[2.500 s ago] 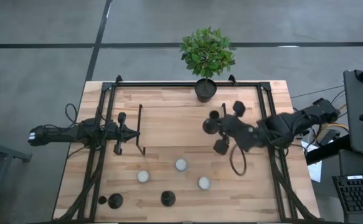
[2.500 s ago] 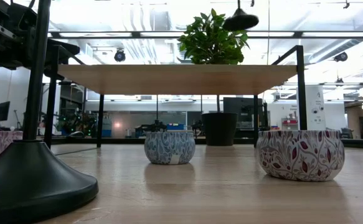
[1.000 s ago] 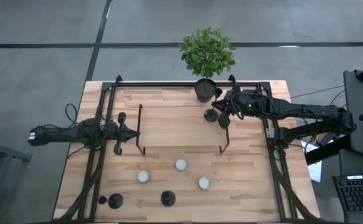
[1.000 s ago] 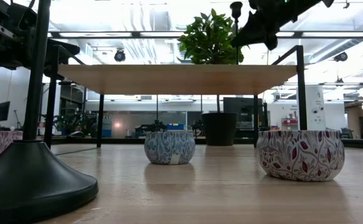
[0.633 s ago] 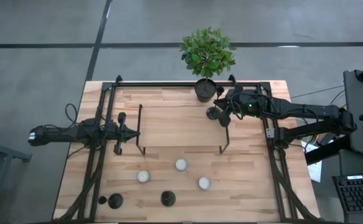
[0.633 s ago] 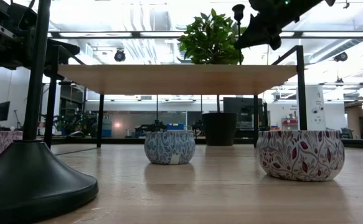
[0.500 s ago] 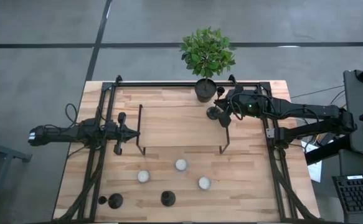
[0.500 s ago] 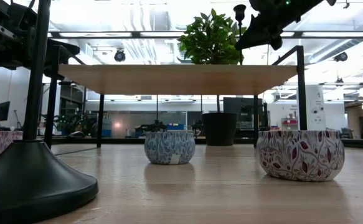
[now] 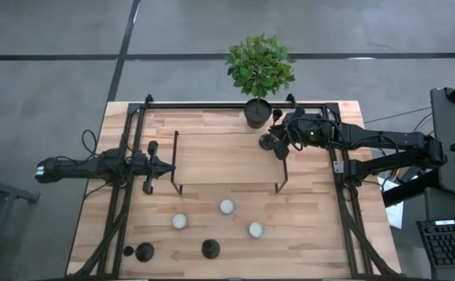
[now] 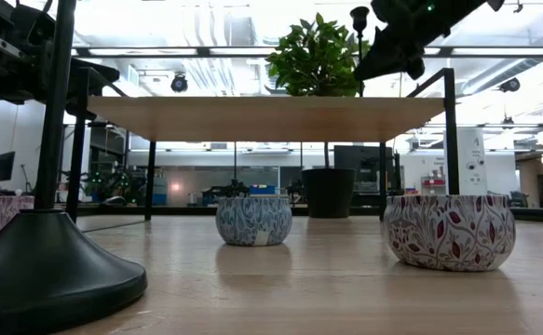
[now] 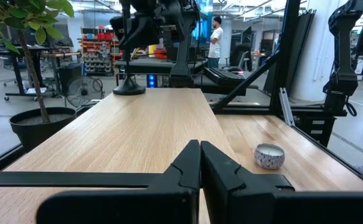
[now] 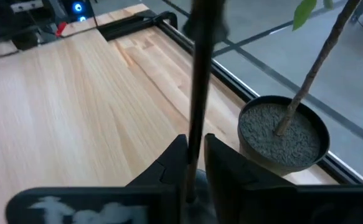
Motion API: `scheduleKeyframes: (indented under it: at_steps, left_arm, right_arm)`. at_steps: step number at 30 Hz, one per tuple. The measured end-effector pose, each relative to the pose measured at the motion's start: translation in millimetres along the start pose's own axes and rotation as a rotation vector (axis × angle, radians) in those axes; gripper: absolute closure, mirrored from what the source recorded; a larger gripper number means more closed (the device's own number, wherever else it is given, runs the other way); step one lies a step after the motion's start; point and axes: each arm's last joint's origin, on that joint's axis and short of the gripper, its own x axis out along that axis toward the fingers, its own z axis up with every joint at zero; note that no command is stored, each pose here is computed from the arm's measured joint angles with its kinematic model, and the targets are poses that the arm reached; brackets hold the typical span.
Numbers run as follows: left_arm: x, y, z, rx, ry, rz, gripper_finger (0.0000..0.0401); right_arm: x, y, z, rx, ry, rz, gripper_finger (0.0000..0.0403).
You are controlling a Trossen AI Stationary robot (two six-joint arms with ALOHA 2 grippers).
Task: Pick & Place candle stick holders
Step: Put the right black candle holder on the shelf, then put the right black candle holder on the shelf aligned with the other black candle holder
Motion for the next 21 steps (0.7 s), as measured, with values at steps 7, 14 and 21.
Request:
scheduleKeyframes:
  at_steps: [7,14,21]
  left_arm:
    - [0,0,0,0.000,0.000,0.000,0.0391]
    - [0,0,0,0.000,0.000,0.000,0.0391]
    - [0,0,0,0.000,0.000,0.000,0.0391]
  right_arm:
    - [0,0,1,0.013,-0.008,0.002,0.0307]
    - [-3,0,3,0.033,-0.023,0.006,0.0265]
    - [-21,-4,8,0.060,-0.086,0.024,0.0235]
